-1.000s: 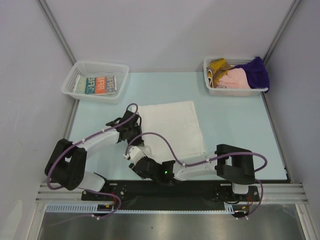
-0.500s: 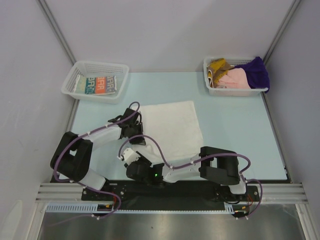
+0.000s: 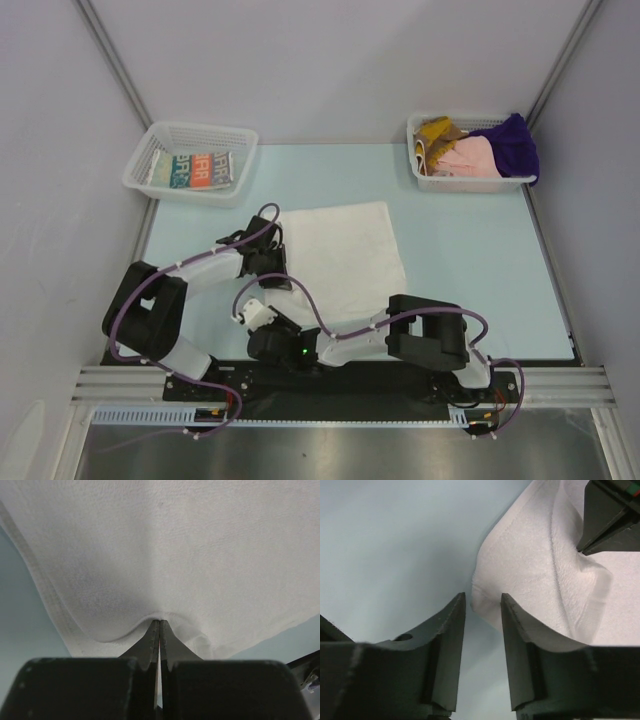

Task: Fold and stack the towels
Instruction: Fold the towel

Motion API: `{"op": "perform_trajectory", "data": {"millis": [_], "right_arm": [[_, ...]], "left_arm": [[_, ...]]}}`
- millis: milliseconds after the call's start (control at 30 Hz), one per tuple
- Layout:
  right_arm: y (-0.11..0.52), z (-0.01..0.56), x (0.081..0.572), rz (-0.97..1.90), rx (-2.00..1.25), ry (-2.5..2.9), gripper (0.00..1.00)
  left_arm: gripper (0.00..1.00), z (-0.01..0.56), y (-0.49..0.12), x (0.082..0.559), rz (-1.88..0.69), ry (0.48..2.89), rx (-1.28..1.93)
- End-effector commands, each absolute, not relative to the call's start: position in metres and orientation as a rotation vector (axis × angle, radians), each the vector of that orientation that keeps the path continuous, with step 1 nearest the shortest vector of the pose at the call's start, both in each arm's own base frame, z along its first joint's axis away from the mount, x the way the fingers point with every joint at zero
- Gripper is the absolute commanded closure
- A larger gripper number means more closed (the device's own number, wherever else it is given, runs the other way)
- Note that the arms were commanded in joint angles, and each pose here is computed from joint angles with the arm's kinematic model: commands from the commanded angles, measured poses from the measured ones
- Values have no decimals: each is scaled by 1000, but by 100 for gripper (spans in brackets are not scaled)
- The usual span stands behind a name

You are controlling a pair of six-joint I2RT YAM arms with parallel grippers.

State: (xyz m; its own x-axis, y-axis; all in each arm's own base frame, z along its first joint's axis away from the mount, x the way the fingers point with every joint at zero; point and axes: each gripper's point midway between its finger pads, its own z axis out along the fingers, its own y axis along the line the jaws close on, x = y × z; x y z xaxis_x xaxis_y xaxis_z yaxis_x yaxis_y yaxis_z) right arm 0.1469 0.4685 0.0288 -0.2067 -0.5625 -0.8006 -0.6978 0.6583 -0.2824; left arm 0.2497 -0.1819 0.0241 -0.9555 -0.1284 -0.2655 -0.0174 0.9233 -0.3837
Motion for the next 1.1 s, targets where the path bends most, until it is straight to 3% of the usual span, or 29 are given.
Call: {"op": "perform_trajectory", "data": {"millis": [0,33,67,167,367,733,867,1067], "right_arm": [[471,32,154,159,-941,1900,65],[470,34,156,164,-927,1904,70],[469,38,158,170,-917,1904,82],[470,54,160,228,-887,1906,91],[466,77,169,449,-795,1976,92],[453,88,181,703,-658,2073,90],[458,82,169,728,-707,2074,75],[456,89,164,732,-704,2067,68]], "left_arm": [[100,36,-189,265,-600,2742,-75],[100,37,-188,266,-600,2738,-79],[100,37,-188,266,-597,2739,-78],[100,36,-188,265,-597,2744,-76],[100,37,-189,266,-602,2738,-72],[100,37,-190,267,-606,2740,-67],[100,36,-189,266,-605,2743,-67],[100,35,-189,266,-603,2743,-72]]}}
